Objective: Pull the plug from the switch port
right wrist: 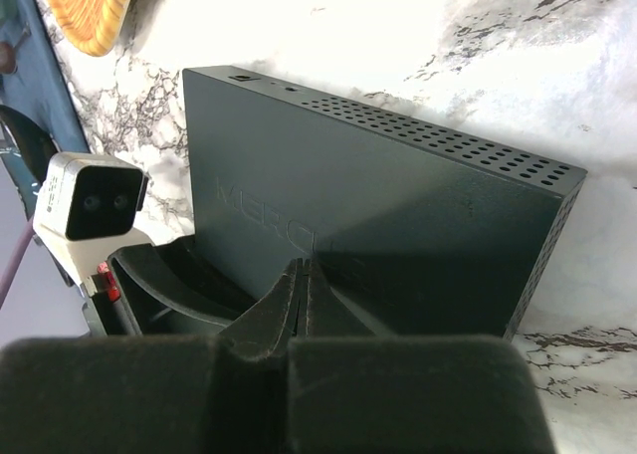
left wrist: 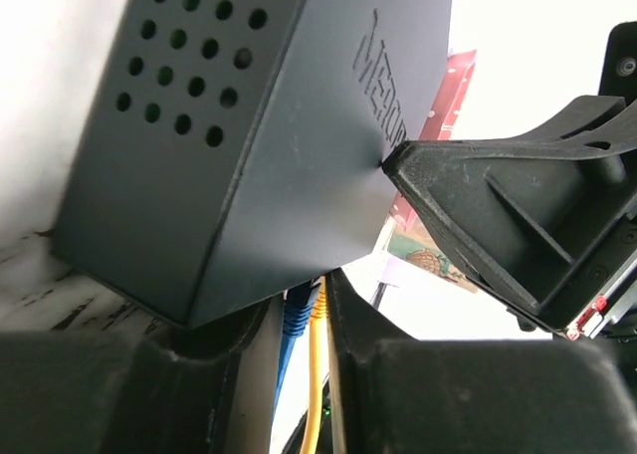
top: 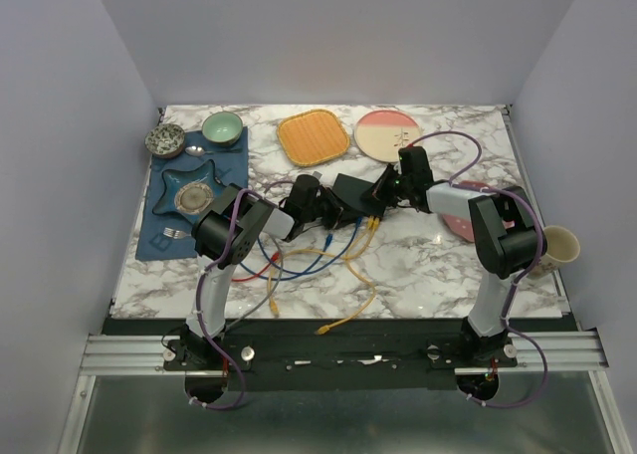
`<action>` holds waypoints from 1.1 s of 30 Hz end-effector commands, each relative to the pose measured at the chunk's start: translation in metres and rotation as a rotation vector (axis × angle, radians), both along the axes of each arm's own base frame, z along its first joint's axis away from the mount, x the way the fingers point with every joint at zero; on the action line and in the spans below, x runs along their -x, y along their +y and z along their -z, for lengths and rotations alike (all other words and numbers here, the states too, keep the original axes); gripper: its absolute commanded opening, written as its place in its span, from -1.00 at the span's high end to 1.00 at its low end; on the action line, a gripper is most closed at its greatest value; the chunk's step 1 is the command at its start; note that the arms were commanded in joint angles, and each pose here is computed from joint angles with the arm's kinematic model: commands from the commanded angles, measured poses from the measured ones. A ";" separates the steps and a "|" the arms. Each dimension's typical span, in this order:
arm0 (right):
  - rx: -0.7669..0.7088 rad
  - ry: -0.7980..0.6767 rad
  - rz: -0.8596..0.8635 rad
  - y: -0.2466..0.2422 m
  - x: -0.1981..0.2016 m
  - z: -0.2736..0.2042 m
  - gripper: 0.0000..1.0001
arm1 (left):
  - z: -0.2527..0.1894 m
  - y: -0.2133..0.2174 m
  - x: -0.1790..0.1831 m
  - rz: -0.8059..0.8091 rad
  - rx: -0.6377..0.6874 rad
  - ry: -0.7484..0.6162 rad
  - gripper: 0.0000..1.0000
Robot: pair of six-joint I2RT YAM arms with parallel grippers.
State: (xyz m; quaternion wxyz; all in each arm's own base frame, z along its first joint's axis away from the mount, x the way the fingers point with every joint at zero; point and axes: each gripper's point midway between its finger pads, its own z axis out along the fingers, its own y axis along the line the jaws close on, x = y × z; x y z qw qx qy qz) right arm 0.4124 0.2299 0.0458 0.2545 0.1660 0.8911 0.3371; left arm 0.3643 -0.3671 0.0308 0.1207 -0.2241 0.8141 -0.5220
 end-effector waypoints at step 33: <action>0.161 0.076 -0.072 -0.006 0.063 0.021 0.99 | 0.051 0.019 0.011 -0.026 -0.082 0.095 1.00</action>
